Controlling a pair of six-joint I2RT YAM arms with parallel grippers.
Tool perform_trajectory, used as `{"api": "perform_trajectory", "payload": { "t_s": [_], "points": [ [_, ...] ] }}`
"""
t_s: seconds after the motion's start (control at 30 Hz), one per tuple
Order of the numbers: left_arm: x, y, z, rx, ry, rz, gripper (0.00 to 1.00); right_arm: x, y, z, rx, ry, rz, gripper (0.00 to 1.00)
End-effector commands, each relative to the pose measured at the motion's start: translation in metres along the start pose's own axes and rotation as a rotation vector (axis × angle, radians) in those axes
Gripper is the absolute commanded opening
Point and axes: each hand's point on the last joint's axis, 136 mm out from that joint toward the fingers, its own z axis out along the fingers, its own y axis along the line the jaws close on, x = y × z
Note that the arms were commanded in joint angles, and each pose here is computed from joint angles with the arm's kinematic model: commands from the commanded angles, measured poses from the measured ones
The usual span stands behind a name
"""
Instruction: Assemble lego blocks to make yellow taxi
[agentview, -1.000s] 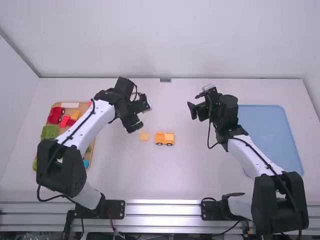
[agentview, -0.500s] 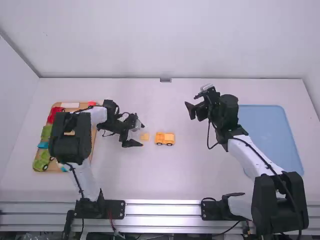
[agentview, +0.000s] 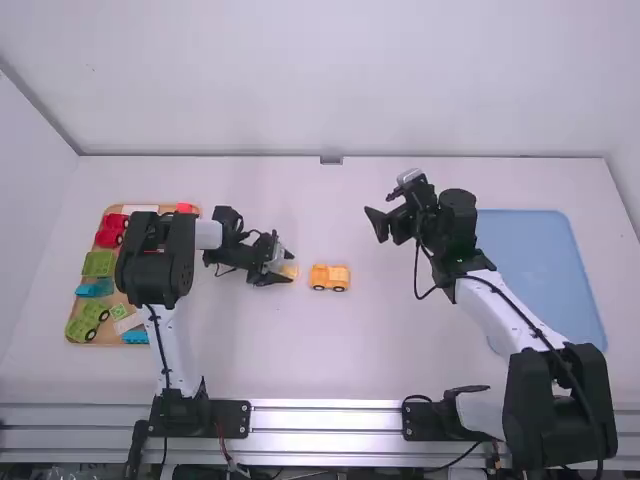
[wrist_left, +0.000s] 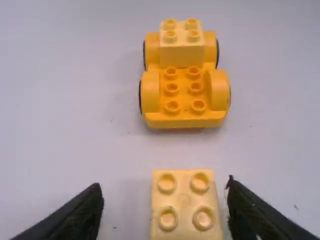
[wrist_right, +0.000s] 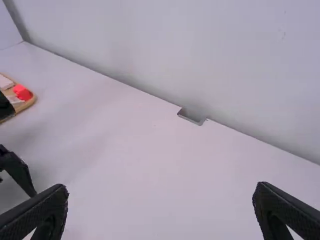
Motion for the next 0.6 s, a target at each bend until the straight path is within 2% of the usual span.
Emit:
{"api": "perform_trajectory", "payload": {
  "t_s": [0.0,0.13,0.2,0.4,0.47,0.57],
  "points": [
    [0.010,-0.013,0.002,0.017,0.004,-0.094,0.58,-0.009,0.006,-0.004,-0.020,-0.026,-0.010,0.99],
    [0.014,-0.020,0.005,0.026,0.018,-0.099,0.61,-0.009,0.005,-0.004,-0.017,-0.025,-0.010,0.98],
    [0.018,-0.022,0.007,0.022,0.031,-0.088,0.59,-0.009,0.006,-0.004,-0.019,-0.026,-0.010,0.99],
    [0.023,-0.021,0.004,0.007,0.038,-0.088,0.45,-0.007,0.005,-0.004,-0.015,-0.018,-0.007,0.98],
    [0.028,-0.021,0.002,0.004,0.058,-0.090,0.46,-0.006,0.002,-0.004,0.002,-0.012,-0.004,0.99],
    [0.035,-0.020,-0.004,-0.004,0.091,-0.111,0.54,-0.003,-0.012,-0.005,0.080,0.002,-0.004,0.99]
  ]
}}
